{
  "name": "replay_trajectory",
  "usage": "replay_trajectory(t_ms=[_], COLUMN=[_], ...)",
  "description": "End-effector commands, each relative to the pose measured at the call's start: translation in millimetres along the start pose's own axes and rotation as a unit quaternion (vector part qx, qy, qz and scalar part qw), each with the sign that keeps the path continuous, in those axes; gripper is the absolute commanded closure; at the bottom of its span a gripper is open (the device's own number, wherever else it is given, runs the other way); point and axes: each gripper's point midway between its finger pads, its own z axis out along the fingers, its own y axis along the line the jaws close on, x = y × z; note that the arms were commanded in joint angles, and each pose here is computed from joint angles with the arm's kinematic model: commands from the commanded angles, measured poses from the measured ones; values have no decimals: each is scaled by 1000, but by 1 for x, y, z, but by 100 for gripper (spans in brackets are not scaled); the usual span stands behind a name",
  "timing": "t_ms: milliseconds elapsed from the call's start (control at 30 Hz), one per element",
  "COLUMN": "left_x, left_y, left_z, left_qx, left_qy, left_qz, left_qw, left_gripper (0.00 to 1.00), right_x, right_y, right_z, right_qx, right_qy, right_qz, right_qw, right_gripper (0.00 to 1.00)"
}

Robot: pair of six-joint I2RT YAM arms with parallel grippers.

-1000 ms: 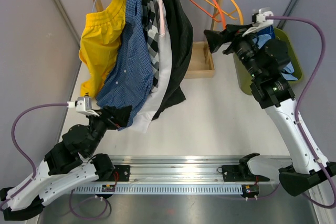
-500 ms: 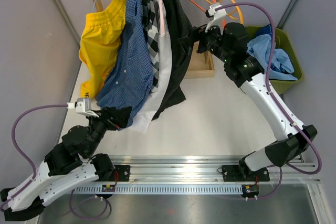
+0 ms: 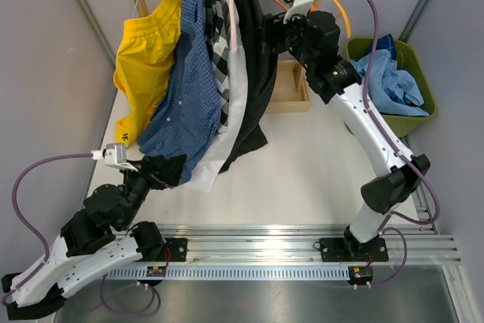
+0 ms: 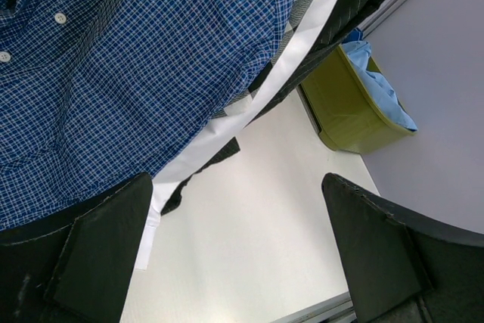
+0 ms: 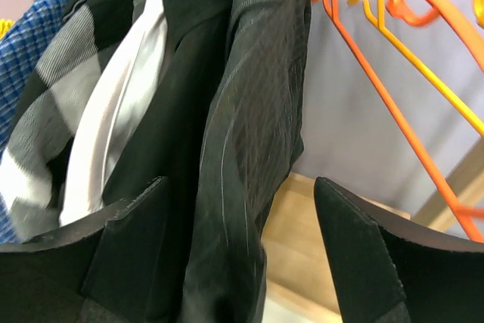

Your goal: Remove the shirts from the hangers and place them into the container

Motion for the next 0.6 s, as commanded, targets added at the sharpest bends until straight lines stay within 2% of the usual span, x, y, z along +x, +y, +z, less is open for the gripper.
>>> replay_trajectory(t_ms=[0, 133, 167, 267, 300, 367, 400, 567], left_x=[-5, -5, -6, -6, -7, -6, -6, -4], left_y=[1, 5, 6, 9, 9, 10, 10, 10], left_z=[-2, -4, -6, -7, -8, -7, -7, -6], left_qx=[1, -3, -2, -6, -5, -7, -7, -7], left_qy=[-11, -14, -16, -18, -20, -18, -18, -17], left_qz=[-4, -6, -7, -8, -10, -8, -9, -8], left_qw=[1000, 1000, 1000, 1000, 1000, 1000, 1000, 1000], left_gripper=[1, 1, 1, 1, 1, 1, 1, 1], right_x=[-18, -20, -21, -21, -21, -22, -23, -38], right_y=[4, 8, 9, 9, 11, 11, 12, 10], right_z=[13, 26, 29, 32, 33, 33, 32, 26], right_qx=[0, -9, -12, -13, -15, -15, -16, -10], right_qy=[-19, -16, -15, -15, -14, -14, -16, -34], right_qz=[-13, -15, -14, -15, -15, -17, -17, -34], right_qw=[1000, 1000, 1000, 1000, 1000, 1000, 1000, 999], right_gripper=[19, 30, 37, 53, 68, 85, 100, 100])
